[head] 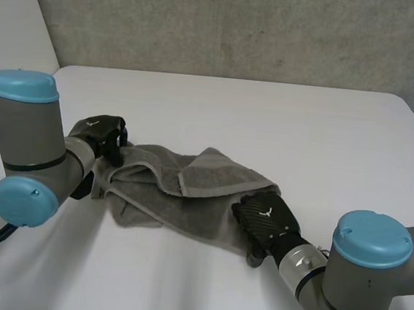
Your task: Fold the towel.
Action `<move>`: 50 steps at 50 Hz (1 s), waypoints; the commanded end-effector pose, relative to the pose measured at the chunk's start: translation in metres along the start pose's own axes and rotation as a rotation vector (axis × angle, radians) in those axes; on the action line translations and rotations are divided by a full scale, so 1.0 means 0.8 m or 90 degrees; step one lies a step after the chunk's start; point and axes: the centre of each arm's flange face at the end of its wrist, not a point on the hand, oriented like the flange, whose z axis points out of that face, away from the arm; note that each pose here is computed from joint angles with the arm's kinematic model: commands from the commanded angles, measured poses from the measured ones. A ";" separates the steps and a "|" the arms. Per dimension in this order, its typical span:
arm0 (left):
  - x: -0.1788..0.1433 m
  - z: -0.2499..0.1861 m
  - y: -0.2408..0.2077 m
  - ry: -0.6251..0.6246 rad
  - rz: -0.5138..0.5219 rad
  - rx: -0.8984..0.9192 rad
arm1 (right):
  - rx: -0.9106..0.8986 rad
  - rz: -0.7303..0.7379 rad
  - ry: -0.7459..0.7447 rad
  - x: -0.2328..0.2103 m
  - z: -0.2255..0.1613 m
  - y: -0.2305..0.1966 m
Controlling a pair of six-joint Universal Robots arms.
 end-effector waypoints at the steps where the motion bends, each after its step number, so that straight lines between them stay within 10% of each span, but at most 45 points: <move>1: 0.001 0.000 0.000 0.001 0.000 0.000 | 0.013 -0.004 0.009 0.001 0.001 -0.005; 50: 0.013 -0.017 -0.018 0.020 0.005 0.024 | -0.017 0.063 0.025 0.026 -0.014 -0.020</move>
